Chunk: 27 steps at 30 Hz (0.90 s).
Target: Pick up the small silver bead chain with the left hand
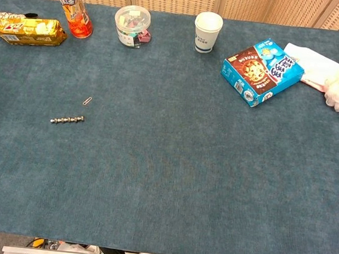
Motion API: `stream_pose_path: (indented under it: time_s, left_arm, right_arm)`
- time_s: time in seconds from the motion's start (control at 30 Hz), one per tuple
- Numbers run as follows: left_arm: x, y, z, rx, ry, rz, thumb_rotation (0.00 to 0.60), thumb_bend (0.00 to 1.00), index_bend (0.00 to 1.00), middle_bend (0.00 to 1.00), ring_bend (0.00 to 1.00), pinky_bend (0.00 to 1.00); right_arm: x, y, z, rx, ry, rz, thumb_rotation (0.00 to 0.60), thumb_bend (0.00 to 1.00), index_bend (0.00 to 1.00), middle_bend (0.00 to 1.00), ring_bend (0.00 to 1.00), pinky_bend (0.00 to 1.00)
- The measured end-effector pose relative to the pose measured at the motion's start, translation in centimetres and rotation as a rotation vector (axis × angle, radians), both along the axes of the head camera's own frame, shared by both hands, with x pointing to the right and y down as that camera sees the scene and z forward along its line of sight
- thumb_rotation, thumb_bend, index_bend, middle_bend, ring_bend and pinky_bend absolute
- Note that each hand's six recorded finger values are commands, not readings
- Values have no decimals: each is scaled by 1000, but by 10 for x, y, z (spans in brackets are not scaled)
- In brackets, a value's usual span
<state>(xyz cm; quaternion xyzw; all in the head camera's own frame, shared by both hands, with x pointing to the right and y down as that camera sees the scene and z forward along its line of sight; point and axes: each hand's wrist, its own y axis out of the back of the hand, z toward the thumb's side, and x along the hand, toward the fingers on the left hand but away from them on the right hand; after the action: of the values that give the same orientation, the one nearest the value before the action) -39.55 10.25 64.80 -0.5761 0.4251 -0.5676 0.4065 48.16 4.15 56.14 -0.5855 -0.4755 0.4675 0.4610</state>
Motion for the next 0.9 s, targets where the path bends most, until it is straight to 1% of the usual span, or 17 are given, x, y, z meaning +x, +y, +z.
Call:
stream_pose_path:
  time_s: [0.1, 0.17, 0.2, 0.27, 0.37, 0.47, 0.57, 0.67, 0.83, 0.9]
  left_arm:
    - [5, -4, 12, -45, -30, 16, 600, 262, 241, 466, 474, 588]
    - [10, -8, 21, -81, -46, 23, 600, 262, 272, 544, 566, 712]
    - [11, -10, 25, -93, -52, 24, 600, 262, 279, 569, 591, 749]
    - [16, -14, 33, -112, -61, 24, 600, 262, 294, 651, 671, 853]
    - [24, -18, 42, -125, -55, 17, 600, 261, 321, 767, 781, 952]
    - [31, -20, 49, -136, -49, 14, 600, 258, 347, 824, 839, 993]
    - [41, -22, 58, -140, -40, 12, 600, 251, 387, 867, 875, 1000]
    - [53, -23, 66, -139, -23, 14, 600, 248, 409, 892, 897, 1000]
    - [70, -27, 78, -147, -10, 36, 600, 246, 427, 901, 906, 1000]
    - [75, -28, 81, -150, -4, 41, 600, 226, 441, 907, 912, 1000]
  right_arm:
    - [-3, -5, 2, -6, 0, -9, 600, 176, 413, 467, 379, 320]
    - [-4, -9, 2, -7, 0, -15, 600, 176, 413, 467, 379, 320]
    - [-4, -10, 2, -8, 1, -17, 600, 176, 413, 467, 379, 320]
    - [-3, -11, 3, -10, 2, -18, 600, 177, 413, 467, 379, 320]
    - [-2, -13, 5, -21, 2, -14, 600, 176, 413, 467, 379, 320]
    - [-1, -16, 10, -39, 3, -13, 600, 177, 413, 467, 379, 320]
    - [-1, -19, 15, -53, 1, -17, 600, 177, 413, 467, 379, 320]
    - [-2, -22, 19, -63, -1, -19, 600, 176, 413, 467, 379, 320]
    - [-2, -25, 25, -82, -4, -17, 600, 176, 413, 467, 379, 320]
    - [-2, -25, 27, -86, -7, -17, 600, 176, 413, 467, 379, 320]
